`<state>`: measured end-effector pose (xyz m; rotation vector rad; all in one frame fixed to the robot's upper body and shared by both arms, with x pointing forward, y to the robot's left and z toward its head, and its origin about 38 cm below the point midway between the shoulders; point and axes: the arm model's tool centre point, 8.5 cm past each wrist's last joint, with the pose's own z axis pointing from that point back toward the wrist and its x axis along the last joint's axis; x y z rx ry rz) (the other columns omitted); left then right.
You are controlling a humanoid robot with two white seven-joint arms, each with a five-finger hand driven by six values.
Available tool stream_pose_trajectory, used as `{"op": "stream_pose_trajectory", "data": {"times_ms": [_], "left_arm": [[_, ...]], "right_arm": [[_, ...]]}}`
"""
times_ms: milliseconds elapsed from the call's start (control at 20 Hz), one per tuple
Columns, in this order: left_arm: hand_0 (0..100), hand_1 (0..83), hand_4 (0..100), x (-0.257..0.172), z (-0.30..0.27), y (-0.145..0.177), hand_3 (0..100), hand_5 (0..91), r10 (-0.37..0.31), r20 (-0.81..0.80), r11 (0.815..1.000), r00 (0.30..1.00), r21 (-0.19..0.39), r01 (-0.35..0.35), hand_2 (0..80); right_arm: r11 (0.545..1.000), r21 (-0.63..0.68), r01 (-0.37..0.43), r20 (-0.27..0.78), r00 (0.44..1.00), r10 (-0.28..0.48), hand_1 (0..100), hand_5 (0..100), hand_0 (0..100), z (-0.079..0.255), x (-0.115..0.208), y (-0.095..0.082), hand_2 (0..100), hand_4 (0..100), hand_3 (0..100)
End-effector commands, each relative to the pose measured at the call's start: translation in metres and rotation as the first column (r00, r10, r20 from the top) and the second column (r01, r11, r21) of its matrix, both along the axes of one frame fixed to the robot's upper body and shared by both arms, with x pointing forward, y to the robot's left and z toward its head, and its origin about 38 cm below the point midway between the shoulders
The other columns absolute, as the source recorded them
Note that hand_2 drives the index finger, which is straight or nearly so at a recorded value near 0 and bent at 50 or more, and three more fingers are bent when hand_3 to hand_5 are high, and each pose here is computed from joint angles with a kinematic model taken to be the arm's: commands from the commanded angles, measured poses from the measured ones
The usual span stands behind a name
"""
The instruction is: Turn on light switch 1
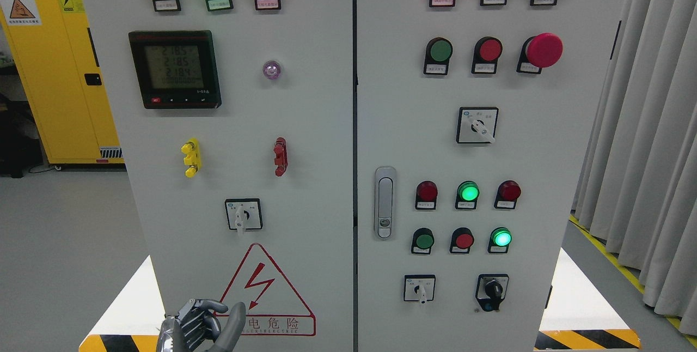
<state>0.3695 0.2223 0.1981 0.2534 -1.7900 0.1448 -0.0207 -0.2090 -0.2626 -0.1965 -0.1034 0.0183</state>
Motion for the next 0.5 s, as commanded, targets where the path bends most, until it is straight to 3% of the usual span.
{"op": "stream_pose_trajectory", "data": {"times_ms": [0,451], "left_arm": [[14,73.9,87,0.0,0.021,-0.019,96,76.9,-0.001,0.047,1.0,0.999,-0.014,0.002,61.1],[13,74.0,88,0.017,0.043,-0.019,97,78.4,0.033,0.007,0.999,0.999,-0.026,-0.033,61.3]], "right_arm": [[1.0,0.0,0.029,-0.003,1.0,-0.029,50,0,0,0.0,-0.002,0.0,4,0,0],[1.0,0.001,0.029,-0.002,1.0,-0.029,50,0,0,0.0,-0.001,0.0,4,0,0]]}}
